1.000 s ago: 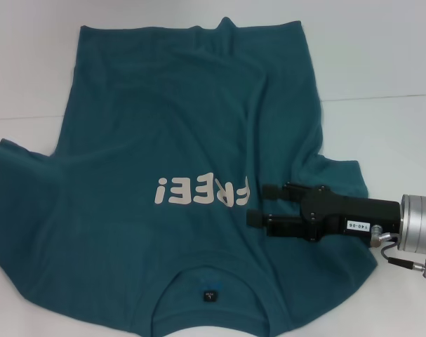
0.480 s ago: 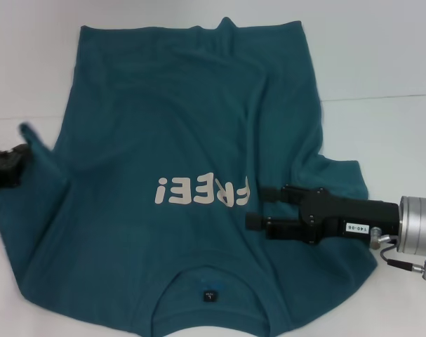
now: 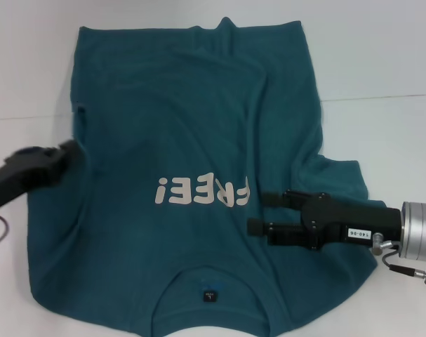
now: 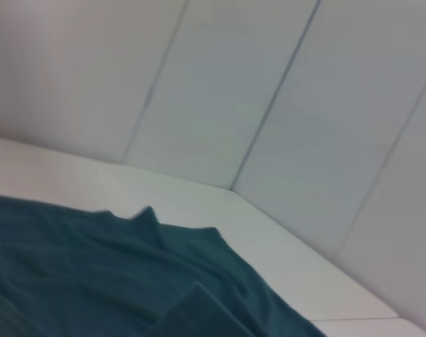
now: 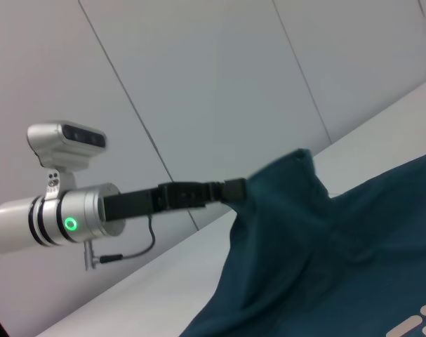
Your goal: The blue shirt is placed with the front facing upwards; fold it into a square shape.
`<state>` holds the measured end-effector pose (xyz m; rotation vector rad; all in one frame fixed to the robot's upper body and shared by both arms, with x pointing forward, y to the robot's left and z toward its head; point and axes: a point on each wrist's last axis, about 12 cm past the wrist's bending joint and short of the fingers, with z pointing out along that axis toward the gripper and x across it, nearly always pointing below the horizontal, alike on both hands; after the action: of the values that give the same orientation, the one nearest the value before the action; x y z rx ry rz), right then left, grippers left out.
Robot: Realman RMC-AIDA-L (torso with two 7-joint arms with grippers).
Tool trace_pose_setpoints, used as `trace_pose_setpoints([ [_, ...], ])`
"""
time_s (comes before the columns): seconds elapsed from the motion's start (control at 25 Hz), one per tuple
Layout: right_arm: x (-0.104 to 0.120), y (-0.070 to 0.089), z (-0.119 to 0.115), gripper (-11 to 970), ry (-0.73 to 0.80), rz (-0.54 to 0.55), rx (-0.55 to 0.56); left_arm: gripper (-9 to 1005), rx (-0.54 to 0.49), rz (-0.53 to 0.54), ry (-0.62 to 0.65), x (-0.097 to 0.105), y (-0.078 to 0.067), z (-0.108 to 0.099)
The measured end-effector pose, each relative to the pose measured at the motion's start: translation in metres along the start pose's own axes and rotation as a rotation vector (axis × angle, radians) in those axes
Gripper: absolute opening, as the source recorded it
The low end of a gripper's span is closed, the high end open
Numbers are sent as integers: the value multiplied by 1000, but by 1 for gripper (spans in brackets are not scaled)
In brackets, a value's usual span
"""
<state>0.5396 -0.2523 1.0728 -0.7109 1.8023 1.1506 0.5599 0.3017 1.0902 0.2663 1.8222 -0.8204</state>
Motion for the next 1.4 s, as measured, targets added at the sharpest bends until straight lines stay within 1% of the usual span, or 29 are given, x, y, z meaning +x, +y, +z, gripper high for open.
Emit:
trace_pose_setpoints([
  [0.04, 0, 0, 0, 904, 1, 0, 0, 17, 12, -14, 3, 4, -2, 3],
  [0.32, 1, 1, 0, 904, 4, 2, -5, 130, 59, -54, 21, 15, -9, 10],
  [0.52, 1, 1, 0, 904, 4, 4, -7, 211, 38, -62, 13, 18, -6, 5],
  [0.72, 1, 1, 0, 903, 4, 4, -7, 419, -16, -45, -10, 21, 3, -8],
  [0.88, 1, 1, 0, 903, 3, 9, -8, 609, -86, -14, -12, 26, 11, -15],
  [1.16, -1, 2, 1, 903, 2, 31, -17, 884, -226, 48, 45, 42, 25, -14],
  [1.28, -1, 2, 1, 903, 2, 32, -18, 890, -251, 82, 72, 47, 27, -11],
  [1.4, -1, 2, 1, 903, 1, 34, -19, 889, -253, 98, 88, 49, 26, -8],
])
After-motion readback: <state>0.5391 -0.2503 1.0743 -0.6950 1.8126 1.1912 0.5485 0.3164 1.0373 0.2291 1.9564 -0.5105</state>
